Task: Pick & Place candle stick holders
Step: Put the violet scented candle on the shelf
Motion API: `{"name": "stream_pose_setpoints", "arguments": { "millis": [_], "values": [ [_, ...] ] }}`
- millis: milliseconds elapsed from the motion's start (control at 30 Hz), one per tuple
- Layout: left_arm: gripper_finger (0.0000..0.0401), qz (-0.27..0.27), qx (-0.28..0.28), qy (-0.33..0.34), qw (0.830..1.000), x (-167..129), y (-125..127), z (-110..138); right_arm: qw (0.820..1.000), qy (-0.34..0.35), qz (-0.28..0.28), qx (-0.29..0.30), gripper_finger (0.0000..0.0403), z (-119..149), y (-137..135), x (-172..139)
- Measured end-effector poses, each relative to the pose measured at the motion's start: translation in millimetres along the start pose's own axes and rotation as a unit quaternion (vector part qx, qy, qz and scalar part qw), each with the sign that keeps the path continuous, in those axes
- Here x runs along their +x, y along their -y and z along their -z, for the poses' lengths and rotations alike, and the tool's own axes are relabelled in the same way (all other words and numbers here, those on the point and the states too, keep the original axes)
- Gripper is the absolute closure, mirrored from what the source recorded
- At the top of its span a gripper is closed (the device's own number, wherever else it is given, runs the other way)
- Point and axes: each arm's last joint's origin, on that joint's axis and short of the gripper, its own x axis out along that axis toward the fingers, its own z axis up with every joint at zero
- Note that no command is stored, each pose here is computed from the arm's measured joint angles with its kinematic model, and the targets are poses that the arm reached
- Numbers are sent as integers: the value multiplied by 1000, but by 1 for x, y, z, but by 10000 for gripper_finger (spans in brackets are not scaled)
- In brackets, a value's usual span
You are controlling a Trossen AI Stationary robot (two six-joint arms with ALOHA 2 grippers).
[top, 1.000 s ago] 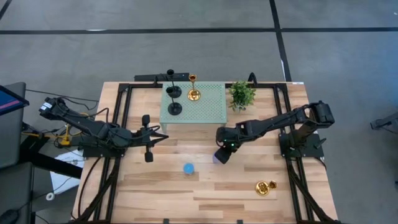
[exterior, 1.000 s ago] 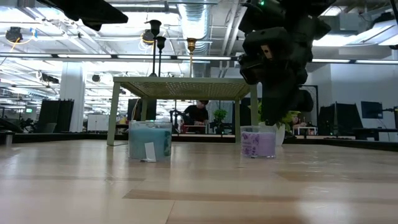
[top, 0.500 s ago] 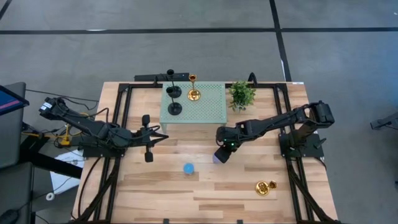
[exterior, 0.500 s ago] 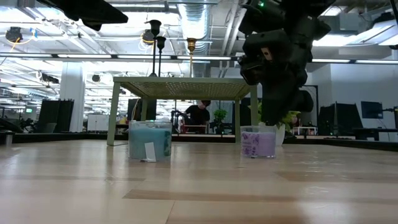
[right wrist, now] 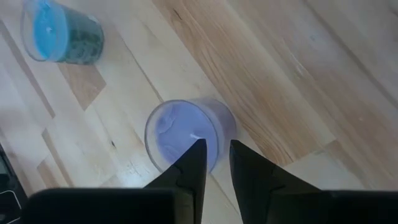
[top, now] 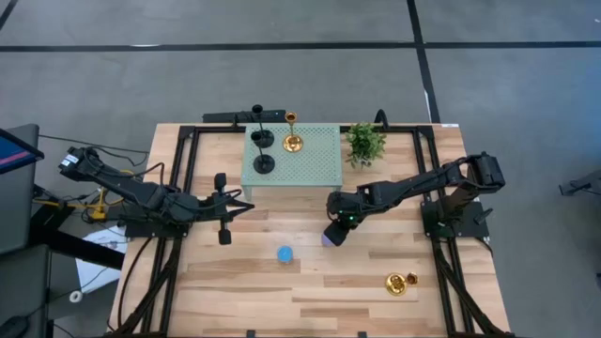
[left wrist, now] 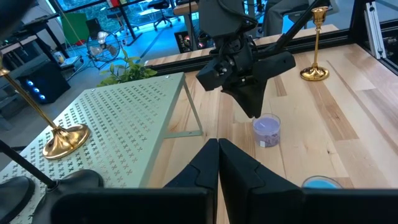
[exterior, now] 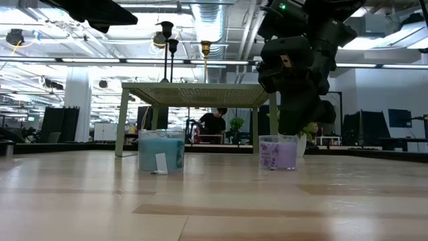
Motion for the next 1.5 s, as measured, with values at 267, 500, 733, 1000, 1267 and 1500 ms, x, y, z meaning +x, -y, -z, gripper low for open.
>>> {"name": "stream_pose_setpoints", "arguments": {
  "millis": [267,500,733,1000,1267,1500],
  "values": [
    [390,0,0,0,1000,0,0,0,1000,1,-1,1,340,0,0,0],
    [390,0,0,0,1000,0,0,0,1000,1,-1,0,340,0,-1,0],
    [390,0,0,0,1000,0,0,0,1000,6,-6,-1,340,-1,-2,0],
    [390,0,0,0,1000,0,0,0,1000,7,-5,-5,340,-1,-2,0],
    [390,0,-2,0,1000,0,0,0,1000,-6,-15,-5,340,0,-2,0],
    [390,0,-2,0,1000,0,0,0,1000,-17,-14,-3,340,2,-2,7]
  ]
}}
